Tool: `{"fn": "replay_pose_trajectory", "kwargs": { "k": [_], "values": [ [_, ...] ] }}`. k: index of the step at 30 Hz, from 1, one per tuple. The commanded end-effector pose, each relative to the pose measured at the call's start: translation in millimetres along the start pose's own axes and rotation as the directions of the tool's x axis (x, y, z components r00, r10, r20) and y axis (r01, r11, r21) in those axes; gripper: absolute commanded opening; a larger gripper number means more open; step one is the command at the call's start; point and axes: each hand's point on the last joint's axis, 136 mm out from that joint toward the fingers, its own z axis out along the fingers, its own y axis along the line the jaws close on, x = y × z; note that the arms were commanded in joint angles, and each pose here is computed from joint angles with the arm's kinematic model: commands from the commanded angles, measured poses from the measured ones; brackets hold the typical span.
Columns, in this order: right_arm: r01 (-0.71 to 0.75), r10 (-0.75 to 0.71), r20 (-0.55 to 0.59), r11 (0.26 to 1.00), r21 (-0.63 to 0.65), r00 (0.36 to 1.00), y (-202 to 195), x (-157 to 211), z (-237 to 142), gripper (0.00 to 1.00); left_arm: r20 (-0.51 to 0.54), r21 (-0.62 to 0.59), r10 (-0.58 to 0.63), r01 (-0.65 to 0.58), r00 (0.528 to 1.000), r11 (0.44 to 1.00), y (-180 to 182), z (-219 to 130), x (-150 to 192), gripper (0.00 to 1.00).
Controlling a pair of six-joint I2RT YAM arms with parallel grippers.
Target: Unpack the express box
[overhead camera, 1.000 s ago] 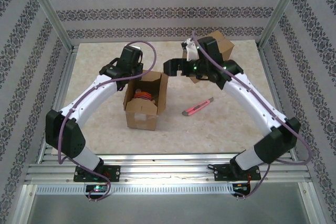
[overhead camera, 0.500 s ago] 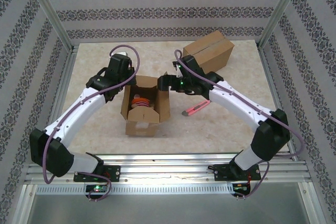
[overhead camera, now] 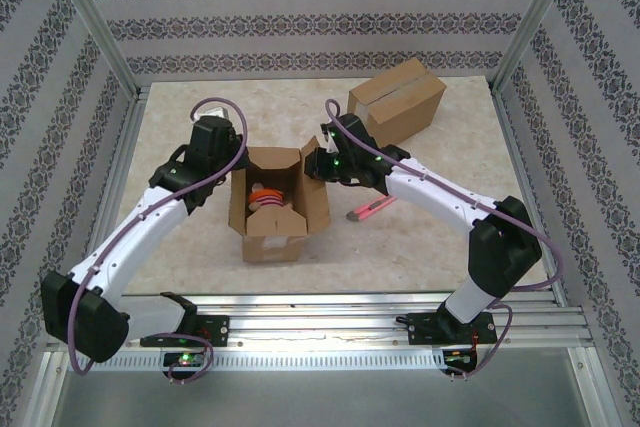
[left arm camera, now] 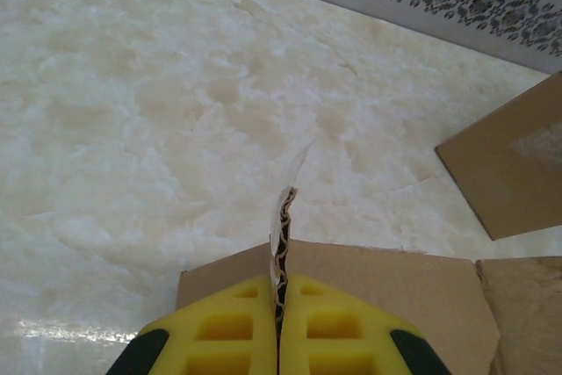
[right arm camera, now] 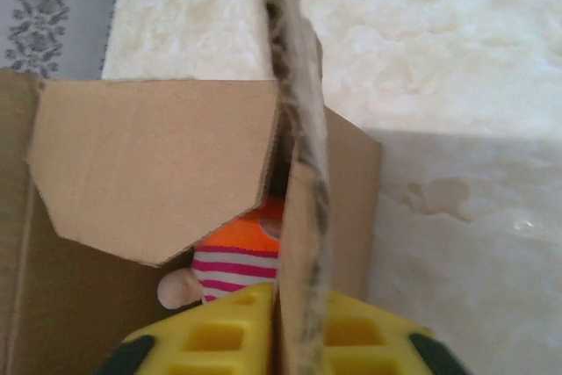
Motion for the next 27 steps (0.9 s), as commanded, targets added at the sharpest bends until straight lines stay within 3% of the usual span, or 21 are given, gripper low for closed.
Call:
{"fn": "replay_pose_trajectory", "kwargs": {
  "k": [1, 3, 5, 9, 12, 16, 20, 23, 27],
  "values": [
    [0.023, -0.022, 0.024, 0.999, -0.042, 0.999, 11, -9, -11, 0.00, 0.105, 0.055, -0.043, 0.038, 0.994, 0.998, -5, -15, -26, 0.15],
    [0.057, -0.054, 0.038, 0.996, -0.069, 0.998, 18, -16, -22, 0.00, 0.112, 0.053, -0.016, 0.010, 0.994, 0.999, -3, -21, -27, 0.37],
    [0.099, -0.095, 0.048, 0.990, -0.104, 0.994, 26, -21, -35, 0.00, 0.131, 0.054, 0.023, -0.030, 0.991, 0.998, -4, -29, -32, 0.52],
    [0.174, -0.169, 0.042, 0.967, -0.186, 0.985, 43, -26, -63, 0.00, 0.195, 0.063, 0.122, -0.136, 0.973, 0.989, -13, -53, -58, 0.71],
    [0.187, -0.185, 0.032, 0.952, -0.243, 0.982, 49, -27, -78, 0.00, 0.248, 0.081, 0.192, -0.218, 0.949, 0.973, -27, -73, -82, 0.80],
    [0.175, -0.174, 0.028, 0.943, -0.283, 0.984, 50, -29, -90, 0.00, 0.291, 0.198, 0.285, -0.349, 0.913, 0.916, -63, -91, -101, 0.77],
    [0.134, -0.131, 0.031, 0.941, -0.310, 0.991, 45, -33, -93, 0.00, 0.283, 0.363, 0.428, -0.509, 0.858, 0.781, -107, -88, -80, 0.67],
    [0.101, -0.096, 0.033, 0.942, -0.321, 0.995, 42, -36, -94, 0.00, 0.248, 0.374, 0.574, -0.624, 0.780, 0.686, -122, -76, -46, 0.68],
    [0.068, -0.062, 0.027, 0.941, -0.332, 0.998, 38, -37, -93, 0.00, 0.218, 0.302, 0.749, -0.773, 0.625, 0.558, -125, -51, 6, 0.75]
  ]
}}
